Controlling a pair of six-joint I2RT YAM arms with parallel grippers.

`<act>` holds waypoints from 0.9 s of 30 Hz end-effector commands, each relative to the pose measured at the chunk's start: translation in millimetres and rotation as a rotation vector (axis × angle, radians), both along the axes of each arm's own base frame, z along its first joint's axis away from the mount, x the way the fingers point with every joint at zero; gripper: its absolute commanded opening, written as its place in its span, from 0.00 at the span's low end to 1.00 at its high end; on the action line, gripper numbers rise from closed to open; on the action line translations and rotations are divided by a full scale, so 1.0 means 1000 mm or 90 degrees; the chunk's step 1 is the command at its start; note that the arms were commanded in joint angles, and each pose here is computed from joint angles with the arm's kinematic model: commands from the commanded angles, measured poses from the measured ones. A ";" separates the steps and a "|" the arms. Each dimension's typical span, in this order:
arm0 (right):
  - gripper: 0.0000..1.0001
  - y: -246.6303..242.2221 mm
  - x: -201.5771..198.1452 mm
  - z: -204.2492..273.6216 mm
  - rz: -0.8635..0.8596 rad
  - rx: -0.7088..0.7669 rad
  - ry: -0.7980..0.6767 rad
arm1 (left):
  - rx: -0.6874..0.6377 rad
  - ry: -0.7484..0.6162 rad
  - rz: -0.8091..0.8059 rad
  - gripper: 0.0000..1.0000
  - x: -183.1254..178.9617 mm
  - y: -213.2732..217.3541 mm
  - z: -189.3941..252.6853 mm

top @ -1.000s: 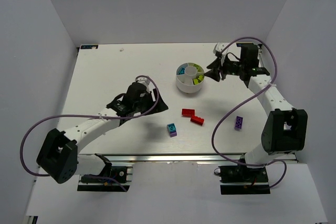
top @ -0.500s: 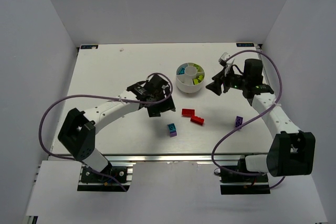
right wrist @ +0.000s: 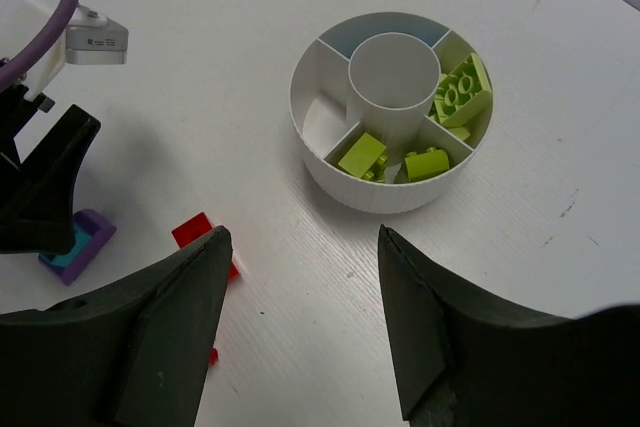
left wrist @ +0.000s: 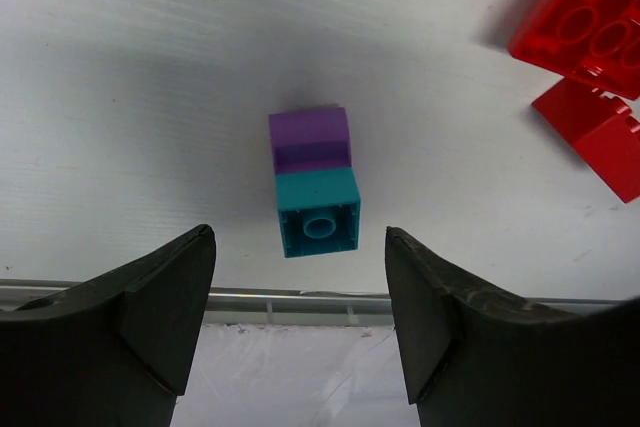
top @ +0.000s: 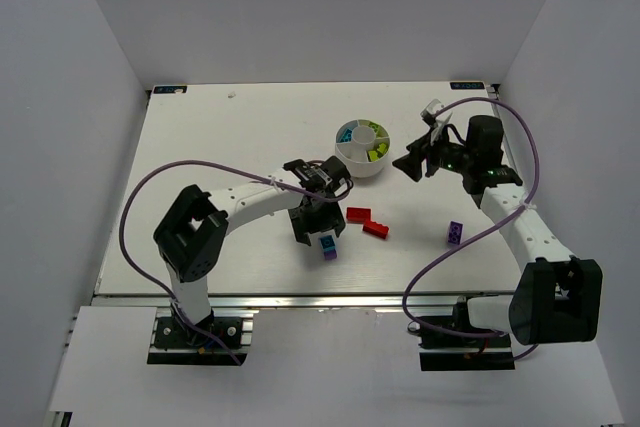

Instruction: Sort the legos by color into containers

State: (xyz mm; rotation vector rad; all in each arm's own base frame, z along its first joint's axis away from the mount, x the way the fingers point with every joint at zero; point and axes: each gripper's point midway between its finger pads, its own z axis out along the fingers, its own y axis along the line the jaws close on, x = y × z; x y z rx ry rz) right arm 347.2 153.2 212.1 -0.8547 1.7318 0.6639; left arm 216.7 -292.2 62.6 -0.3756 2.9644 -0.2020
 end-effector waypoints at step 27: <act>0.64 0.002 -0.010 0.016 0.029 0.043 0.022 | -0.061 -0.070 -0.028 0.01 0.026 -0.029 0.041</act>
